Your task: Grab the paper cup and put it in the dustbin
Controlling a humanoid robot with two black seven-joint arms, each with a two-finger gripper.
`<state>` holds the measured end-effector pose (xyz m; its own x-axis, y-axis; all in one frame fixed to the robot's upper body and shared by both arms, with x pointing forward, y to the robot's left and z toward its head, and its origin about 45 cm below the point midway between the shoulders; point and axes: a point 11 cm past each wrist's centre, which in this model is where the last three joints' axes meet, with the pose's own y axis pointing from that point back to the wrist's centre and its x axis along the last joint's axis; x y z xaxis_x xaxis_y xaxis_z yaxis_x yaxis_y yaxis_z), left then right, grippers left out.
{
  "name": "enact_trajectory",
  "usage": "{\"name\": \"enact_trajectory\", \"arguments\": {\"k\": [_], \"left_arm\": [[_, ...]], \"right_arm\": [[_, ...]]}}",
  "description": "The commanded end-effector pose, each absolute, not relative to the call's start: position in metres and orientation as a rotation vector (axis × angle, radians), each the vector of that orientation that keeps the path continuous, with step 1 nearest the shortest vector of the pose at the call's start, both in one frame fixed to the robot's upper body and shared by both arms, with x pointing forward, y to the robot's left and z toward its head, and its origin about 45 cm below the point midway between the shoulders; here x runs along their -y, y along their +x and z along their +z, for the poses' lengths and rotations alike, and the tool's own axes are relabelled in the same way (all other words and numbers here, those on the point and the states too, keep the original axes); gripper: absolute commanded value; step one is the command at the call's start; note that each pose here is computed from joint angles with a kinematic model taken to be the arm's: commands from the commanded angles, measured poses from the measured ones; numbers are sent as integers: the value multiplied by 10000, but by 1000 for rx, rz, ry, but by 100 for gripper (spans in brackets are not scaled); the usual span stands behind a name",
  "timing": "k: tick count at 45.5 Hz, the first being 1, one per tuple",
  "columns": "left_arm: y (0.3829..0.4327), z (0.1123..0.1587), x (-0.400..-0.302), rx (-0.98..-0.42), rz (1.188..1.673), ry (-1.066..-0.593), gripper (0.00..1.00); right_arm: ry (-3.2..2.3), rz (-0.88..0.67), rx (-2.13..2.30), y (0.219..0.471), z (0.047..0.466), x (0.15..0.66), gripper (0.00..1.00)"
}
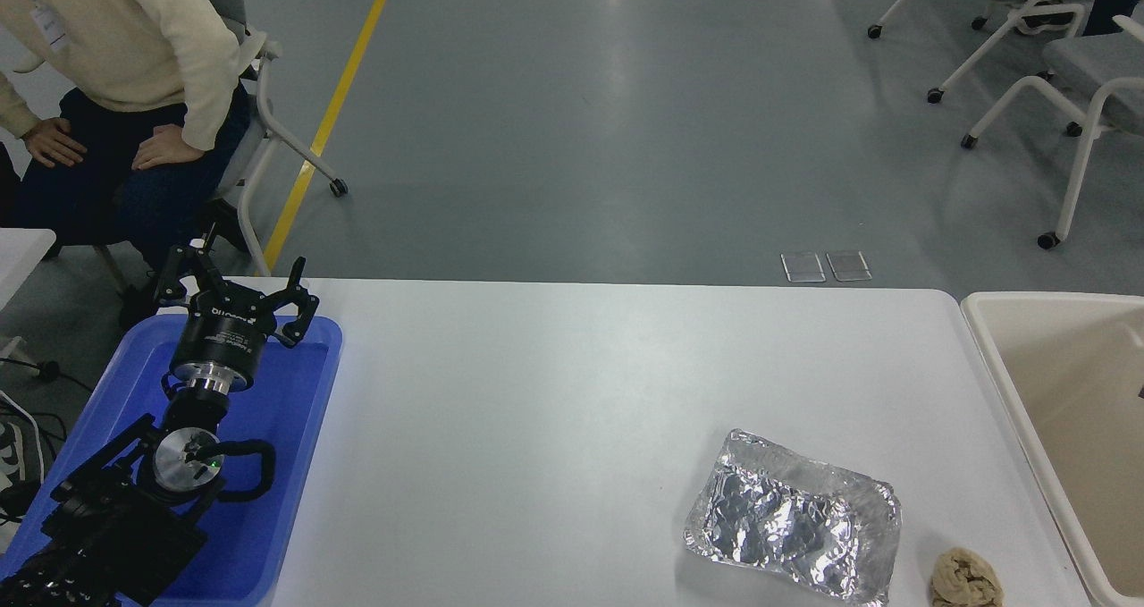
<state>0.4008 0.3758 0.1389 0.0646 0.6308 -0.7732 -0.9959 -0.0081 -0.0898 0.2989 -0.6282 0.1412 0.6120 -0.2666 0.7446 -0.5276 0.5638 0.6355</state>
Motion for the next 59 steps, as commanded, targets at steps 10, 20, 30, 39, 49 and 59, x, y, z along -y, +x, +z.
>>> {"name": "enact_trajectory", "arguments": {"k": [10,20,30,39,49,59], "left_arm": [[4008,1391,-3758,-622,1423,-760,100],[4008,1390,-3757,-623,1423,-759,100],[4008,1391,-3758,-622,1423,-760,100],[4008,1391,-3758,-622,1423,-760,100],[4008,1390,-3757,-623,1423,-759,100],[4008,1389,-3756,-622,1422,-757,100]], "right_arm": [[1053,147,984,3070,1566,6249,94],[1100,111,978,3050,1588,6188,94],[1146,80,996,3051,1655,6128,99],[1239,91,1045,3301,2017,5923,100],[1308,65,888,3296,2106,5606,100],[1402,2,697,3321,2182,5173,100]]}}
